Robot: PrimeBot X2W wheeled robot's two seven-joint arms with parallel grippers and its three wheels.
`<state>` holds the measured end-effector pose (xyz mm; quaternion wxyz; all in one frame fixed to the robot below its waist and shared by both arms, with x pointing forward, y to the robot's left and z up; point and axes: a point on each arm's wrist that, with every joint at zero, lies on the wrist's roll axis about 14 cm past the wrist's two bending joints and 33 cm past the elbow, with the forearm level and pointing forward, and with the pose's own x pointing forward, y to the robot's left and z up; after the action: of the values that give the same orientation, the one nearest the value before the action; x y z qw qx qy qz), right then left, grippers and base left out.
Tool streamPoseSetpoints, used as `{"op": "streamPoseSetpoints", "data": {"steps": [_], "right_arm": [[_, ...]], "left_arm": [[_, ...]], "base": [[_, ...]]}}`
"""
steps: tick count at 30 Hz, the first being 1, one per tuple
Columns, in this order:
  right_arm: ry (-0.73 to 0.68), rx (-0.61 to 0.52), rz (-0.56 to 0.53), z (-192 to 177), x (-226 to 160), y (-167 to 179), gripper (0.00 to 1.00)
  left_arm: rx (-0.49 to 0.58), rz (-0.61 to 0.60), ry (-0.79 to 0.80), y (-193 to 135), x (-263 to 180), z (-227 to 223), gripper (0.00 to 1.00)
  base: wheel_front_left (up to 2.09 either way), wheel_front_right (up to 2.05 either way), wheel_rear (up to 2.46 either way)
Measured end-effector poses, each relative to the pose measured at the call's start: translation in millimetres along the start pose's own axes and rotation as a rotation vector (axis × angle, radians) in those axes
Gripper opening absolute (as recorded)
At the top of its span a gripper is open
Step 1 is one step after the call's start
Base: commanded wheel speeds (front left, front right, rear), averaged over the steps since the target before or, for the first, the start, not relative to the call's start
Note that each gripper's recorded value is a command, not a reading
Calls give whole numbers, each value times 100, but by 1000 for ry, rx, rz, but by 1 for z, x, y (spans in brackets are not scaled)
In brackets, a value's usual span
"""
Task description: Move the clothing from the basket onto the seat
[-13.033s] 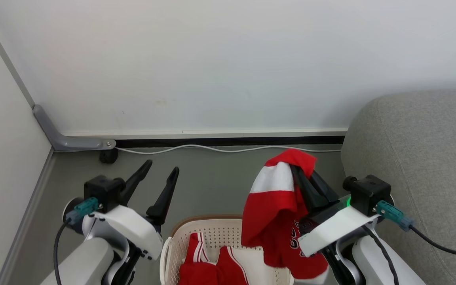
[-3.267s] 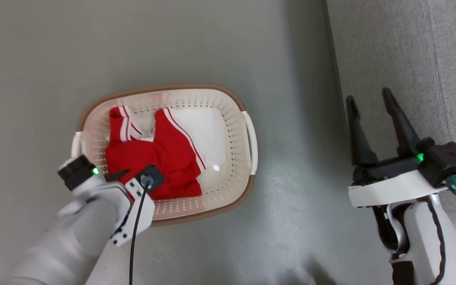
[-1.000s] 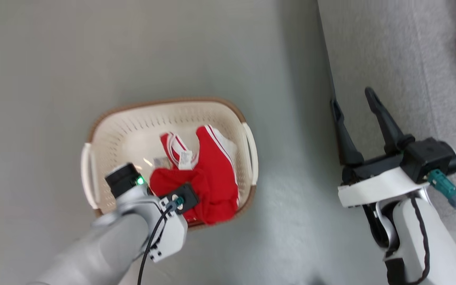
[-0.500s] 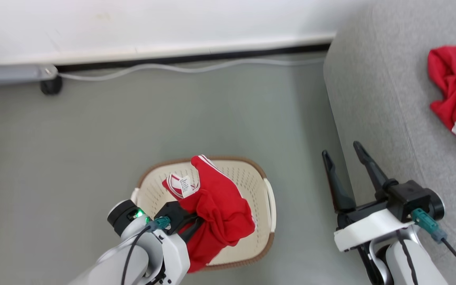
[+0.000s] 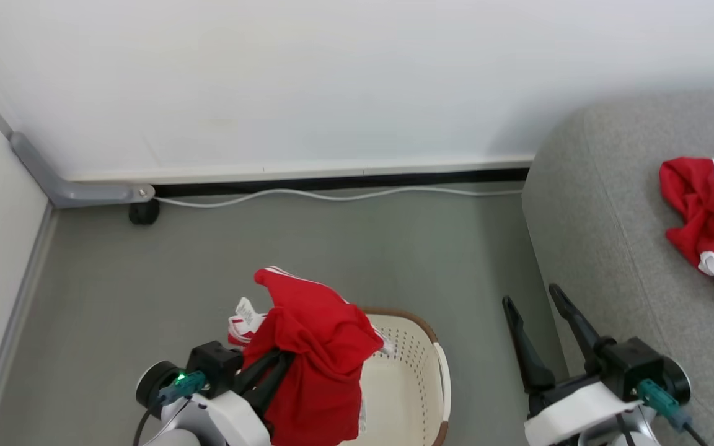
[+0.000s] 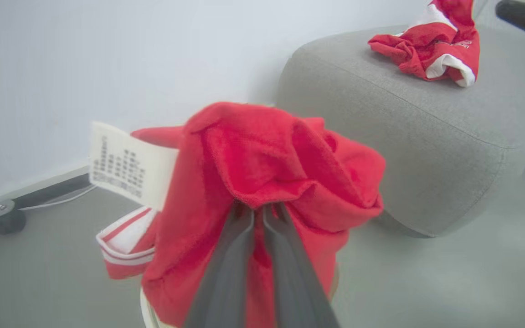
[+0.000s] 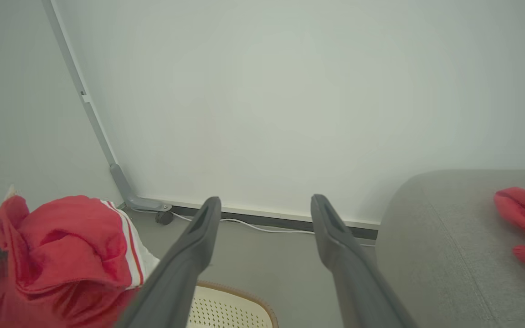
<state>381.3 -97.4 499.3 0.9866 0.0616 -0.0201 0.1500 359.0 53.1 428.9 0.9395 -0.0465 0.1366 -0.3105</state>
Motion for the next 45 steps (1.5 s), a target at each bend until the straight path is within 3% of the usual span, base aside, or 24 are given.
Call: {"op": "streamPoseSetpoints", "data": {"steps": [7,27,36,45], "right_arm": [[-6,21,39,2,-13,19,100],[-12,33,81,3,-16,35,100],[-7,35,93,2,-16,38,100],[-20,34,138,6,-14,52,100]], "left_arm": [[-27,89,-105,14,-23,24,0],[0,119,-267,37,-19,109,0],[27,52,-334,20,-6,150,0],[33,30,-328,12,-2,153,0]], "base": [[0,0,0],[0,0,0],[0,0,0],[0,0,0]]}}
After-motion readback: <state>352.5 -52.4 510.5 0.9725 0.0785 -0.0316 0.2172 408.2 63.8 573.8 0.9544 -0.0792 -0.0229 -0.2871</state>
